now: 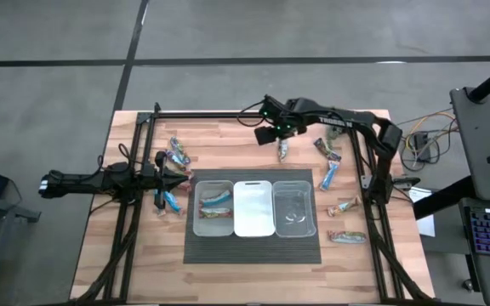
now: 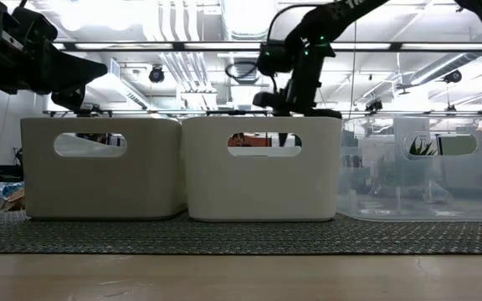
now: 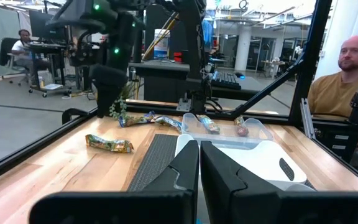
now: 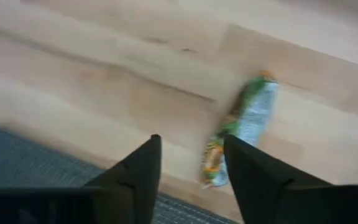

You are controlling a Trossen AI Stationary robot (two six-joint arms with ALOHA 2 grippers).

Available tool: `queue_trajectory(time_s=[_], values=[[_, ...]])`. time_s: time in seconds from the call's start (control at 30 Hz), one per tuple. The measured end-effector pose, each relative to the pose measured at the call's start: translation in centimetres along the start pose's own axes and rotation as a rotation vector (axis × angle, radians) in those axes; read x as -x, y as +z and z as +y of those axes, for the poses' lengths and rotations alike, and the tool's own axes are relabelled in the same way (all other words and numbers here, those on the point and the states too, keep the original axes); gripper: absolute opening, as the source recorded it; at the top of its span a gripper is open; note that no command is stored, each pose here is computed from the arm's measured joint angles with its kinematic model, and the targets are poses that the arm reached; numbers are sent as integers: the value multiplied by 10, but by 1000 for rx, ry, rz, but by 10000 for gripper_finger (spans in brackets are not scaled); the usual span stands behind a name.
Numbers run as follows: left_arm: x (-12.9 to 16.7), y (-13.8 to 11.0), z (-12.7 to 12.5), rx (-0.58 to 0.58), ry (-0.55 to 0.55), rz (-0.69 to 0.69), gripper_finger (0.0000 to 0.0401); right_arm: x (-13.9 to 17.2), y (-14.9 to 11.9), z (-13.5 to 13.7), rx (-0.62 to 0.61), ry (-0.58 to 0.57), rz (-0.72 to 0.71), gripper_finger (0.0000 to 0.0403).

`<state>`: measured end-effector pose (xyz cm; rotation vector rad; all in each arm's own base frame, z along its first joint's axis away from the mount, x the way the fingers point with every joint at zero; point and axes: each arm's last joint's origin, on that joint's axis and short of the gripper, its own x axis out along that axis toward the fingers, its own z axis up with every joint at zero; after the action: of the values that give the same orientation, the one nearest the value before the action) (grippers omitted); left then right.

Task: Pick and place Granola Bars by type
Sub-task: Put the yellow granola bar into the transparent bin

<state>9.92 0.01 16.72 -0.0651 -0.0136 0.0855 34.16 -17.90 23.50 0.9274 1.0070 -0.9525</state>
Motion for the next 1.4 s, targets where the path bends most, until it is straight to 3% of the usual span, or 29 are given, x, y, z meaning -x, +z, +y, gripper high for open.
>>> queue_trajectory(time_s=[0.17,0.4,0.87,1.4], values=[[0,0,0,0,0,1,0,-4,4,-15,-75,-62,22,219],[0,0,0,0,0,0,0,-4,11,-24,-59,-65,32,256],[0,0,0,0,0,0,0,-34,3,-43,-132,-102,157,263],[0,0,0,0,0,1,0,-67,2,-38,-174,-114,164,262]])
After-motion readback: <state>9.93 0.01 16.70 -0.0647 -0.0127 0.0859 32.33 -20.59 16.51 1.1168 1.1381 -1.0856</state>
